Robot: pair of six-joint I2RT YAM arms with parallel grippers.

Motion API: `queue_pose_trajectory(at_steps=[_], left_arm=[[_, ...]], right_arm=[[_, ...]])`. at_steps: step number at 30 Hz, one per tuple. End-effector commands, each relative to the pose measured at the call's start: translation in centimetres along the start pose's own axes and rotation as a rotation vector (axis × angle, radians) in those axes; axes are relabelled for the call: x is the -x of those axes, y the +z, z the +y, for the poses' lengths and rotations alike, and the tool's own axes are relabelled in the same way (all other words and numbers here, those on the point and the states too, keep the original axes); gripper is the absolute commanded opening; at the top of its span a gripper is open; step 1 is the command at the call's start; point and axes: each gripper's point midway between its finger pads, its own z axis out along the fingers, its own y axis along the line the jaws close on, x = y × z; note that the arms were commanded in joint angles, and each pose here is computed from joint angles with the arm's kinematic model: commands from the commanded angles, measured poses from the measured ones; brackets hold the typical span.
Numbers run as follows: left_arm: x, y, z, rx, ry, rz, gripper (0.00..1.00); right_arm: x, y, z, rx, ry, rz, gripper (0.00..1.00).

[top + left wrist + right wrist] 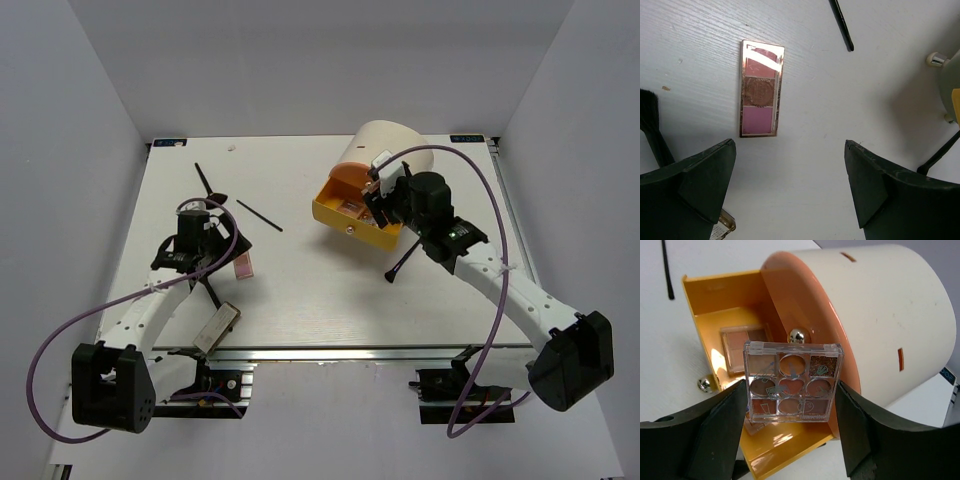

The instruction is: Organize the makeup

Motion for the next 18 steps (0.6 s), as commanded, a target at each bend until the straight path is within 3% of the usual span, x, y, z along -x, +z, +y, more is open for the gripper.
queue_pose_trajectory(at_steps=[1, 2, 3, 6, 11, 18], left_arm=[[0.5, 0.0, -0.1, -0.013, -0.010, -0.026, 0.98], [0.5, 0.1, -0.2, -0.015, -0.006, -0.022, 0.98], [0.5, 0.1, -0.3, -0.019, -0.005, -0.019, 0.98], [0.6, 0.4, -0.3, -0.014, 0.006, -0.016, 0.98], [0.6, 0.9, -0.3, -0.014, 0.015, -0.006, 0.98], [0.1, 1.8, -0.2, -0.014, 0.040, 0.022, 0.98]], right_arm=[[1.0, -0.1, -1.9, -0.122, -0.038, -0.044, 0.22], [0.9, -0.1, -1.9, -0.121, -0.040, -0.041, 0.24], [0.7, 0.0, -1.6, -0.116, -0.041, -0.038, 0.36], [0.3, 0.0, -1.2, -0.099, -0.055, -0.031, 0.60], [-0.2, 0.1, -0.6, -0.075, -0.065, -0.021, 0.89], [0.5, -0.3, -0.6, -0.062, -0.057, -0.031, 0.89]])
